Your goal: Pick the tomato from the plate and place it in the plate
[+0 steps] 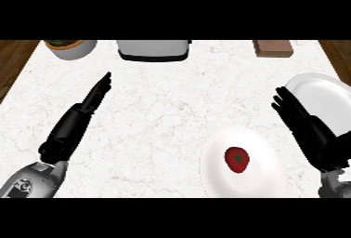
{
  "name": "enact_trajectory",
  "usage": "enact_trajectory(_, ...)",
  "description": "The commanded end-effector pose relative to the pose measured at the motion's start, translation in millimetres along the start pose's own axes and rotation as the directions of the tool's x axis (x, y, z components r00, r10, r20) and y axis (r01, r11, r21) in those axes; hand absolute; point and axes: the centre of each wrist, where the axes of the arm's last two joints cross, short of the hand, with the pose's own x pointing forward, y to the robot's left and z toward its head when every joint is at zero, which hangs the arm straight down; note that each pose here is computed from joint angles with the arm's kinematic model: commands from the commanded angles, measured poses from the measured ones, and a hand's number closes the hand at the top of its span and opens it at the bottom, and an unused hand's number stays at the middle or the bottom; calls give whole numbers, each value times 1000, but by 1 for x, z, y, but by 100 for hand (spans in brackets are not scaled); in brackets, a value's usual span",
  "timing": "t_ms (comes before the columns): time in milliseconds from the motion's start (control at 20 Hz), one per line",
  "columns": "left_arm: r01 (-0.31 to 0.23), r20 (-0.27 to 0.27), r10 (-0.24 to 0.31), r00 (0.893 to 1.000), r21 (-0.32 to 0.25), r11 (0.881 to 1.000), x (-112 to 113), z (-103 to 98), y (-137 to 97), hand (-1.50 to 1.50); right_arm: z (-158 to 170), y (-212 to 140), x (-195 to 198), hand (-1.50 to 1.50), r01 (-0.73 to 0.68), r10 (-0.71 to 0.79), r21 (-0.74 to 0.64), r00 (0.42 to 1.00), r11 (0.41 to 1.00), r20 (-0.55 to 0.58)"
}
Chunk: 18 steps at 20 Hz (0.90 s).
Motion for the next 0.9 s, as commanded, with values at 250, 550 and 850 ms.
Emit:
enact_trajectory(250, -226, -442, 293, 848, 200, 954, -76, 47, -25, 0, -52, 13, 101, 150, -107, -81, 357, 878, 928, 472)
enact_trajectory(550, -322, -468, 399, 788, 239, 916, -85, 53, -36, 0, -74, -47, 26, -150, -186, 129, 62, 850, 981, 511)
enact_trajectory(850, -326, -489, 419, 765, 267, 907, -79, 54, -52, 0, -79, -84, -6, -150, -241, 70, 238, 826, 941, 559)
